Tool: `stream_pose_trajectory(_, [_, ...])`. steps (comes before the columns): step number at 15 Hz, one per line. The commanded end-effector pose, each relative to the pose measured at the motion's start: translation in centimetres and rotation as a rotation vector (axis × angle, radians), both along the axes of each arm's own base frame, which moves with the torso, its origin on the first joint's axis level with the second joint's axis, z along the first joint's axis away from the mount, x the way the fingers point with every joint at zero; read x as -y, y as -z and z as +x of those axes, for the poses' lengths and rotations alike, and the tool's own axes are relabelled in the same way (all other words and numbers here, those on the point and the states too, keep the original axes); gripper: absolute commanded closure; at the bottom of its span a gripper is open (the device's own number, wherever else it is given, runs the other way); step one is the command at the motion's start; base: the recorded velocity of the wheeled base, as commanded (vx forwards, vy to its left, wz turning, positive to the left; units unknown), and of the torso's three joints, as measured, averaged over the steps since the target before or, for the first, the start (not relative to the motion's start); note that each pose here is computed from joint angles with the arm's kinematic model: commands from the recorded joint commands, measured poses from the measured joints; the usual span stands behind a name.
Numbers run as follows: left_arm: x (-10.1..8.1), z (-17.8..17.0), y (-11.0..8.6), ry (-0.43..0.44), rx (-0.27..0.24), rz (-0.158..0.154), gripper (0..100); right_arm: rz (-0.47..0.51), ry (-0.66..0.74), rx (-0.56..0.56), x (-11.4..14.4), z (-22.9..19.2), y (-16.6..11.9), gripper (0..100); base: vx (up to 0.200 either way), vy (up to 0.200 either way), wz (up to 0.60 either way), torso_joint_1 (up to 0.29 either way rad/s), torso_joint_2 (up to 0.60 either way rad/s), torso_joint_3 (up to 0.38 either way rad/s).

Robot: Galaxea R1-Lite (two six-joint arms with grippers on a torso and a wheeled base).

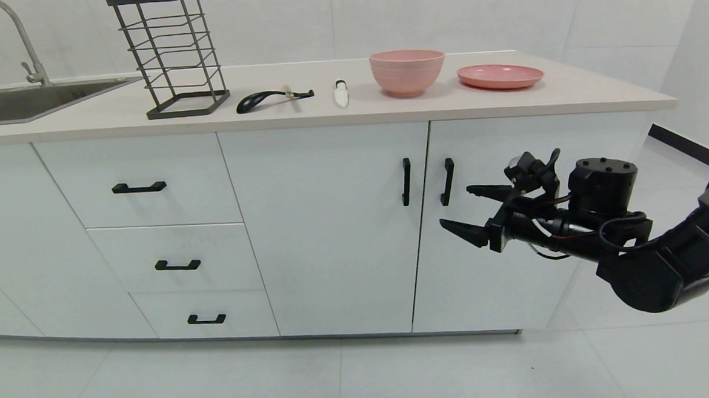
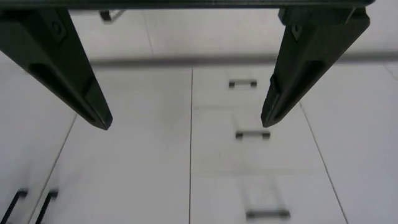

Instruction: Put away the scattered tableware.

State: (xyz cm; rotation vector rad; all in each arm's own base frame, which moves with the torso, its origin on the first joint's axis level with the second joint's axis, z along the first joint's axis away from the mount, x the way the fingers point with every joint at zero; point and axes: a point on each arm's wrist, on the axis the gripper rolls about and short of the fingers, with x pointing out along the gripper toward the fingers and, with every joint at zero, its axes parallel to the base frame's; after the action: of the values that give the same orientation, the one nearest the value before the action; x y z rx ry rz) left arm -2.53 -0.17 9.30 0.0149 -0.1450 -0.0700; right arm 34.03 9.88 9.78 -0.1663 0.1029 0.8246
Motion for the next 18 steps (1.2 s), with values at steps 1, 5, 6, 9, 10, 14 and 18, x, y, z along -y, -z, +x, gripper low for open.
stream_pose_trajectory(1, [0.0, -1.0, -2.9, -0.003, 0.140, 0.007, 0, 0.002, 0.022, 0.009, 1.0, -0.9, -0.7, 0, 0.000, 0.000, 0.00, 0.000, 0.00, 0.000])
stream_pose_trajectory(5, [0.3, -0.5, -5.3, 0.155, 0.036, 0.040, 0, 0.004, 0.028, 0.023, 1.3, -0.9, -1.0, 0, 0.000, 0.000, 0.00, 0.000, 0.00, 0.000])
stream_pose_trajectory(6, [0.3, 0.0, -6.2, 0.180, 0.013, 0.041, 0, 0.006, 0.028, 0.031, 1.3, -1.1, -1.3, 0, 0.000, 0.000, 0.00, 0.000, 0.00, 0.000])
stream_pose_trajectory(9, [0.6, 2.3, -10.2, 0.270, -0.048, 0.048, 0, 0.002, 0.028, 0.032, 1.4, -1.4, -1.4, 0, 0.000, 0.000, 0.00, 0.000, 0.00, 0.000])
stream_pose_trajectory(10, [0.7, 3.7, -11.4, 0.307, -0.091, 0.045, 0, 0.002, 0.026, 0.032, 1.4, -1.4, -1.4, 0, 0.000, 0.000, 0.00, 0.000, 0.00, 0.000])
stream_pose_trajectory(14, [1.0, 7.1, -12.0, 0.454, -0.182, 0.047, 0, 0.009, 0.018, 0.065, 1.2, -1.4, -1.6, 0, 0.000, 0.000, 0.00, 0.000, 0.00, 0.000])
stream_pose_trajectory(18, [1.3, 9.6, -14.0, 0.543, -0.123, 0.062, 0, 0.009, 0.010, 0.075, 1.2, -2.1, -1.8, 0, 0.000, 0.000, 0.00, 0.000, 0.00, 0.000])
